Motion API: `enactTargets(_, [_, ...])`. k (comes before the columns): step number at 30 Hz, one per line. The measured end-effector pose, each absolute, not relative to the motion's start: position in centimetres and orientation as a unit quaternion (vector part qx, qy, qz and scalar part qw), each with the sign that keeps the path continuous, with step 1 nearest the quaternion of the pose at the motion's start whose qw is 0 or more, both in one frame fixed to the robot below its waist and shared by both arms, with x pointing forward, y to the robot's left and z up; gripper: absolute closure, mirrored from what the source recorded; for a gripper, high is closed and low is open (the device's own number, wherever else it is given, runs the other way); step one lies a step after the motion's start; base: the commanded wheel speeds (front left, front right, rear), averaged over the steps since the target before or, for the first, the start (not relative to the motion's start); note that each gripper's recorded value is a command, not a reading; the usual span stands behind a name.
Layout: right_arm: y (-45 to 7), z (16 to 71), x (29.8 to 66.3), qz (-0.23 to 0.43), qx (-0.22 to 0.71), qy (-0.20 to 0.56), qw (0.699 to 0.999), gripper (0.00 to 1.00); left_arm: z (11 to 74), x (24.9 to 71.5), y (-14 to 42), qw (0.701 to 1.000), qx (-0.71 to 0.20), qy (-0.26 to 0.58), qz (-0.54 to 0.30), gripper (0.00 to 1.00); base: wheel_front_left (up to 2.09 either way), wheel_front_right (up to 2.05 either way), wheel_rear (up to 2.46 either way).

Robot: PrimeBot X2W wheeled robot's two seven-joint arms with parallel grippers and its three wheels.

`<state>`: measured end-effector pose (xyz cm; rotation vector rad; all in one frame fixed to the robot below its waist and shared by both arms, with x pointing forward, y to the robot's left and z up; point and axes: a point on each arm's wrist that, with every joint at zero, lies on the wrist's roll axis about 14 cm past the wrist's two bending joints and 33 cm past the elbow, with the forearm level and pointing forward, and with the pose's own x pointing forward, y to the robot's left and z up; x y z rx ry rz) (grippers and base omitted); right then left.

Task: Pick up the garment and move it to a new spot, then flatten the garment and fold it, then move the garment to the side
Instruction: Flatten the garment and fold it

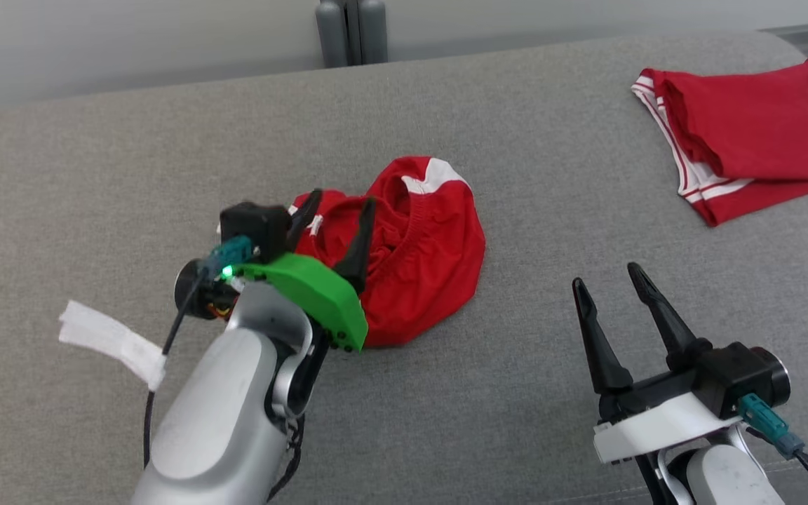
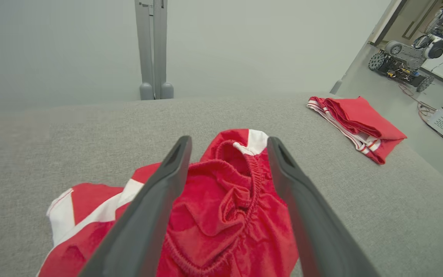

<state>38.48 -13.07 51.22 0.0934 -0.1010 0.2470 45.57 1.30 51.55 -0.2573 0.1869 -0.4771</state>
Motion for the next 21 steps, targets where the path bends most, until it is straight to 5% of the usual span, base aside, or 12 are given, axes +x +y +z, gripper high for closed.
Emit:
enactTargets(9, [-14.0, 48.4, 40.8, 0.109, 0.045, -0.016, 0.993, 0.00, 47.6, 48.2, -3.1, 0.915, -0.193, 0.219, -0.279, 0.00, 0.00, 0.00, 0.00])
enactTargets(21, [-15.8, 46.4, 41.4, 0.082, 0.040, 0.010, 0.996, 0.00, 43.3, 50.0, -5.2, 0.896, -0.201, 0.275, -0.286, 0.00, 0.00, 0.00, 0.00])
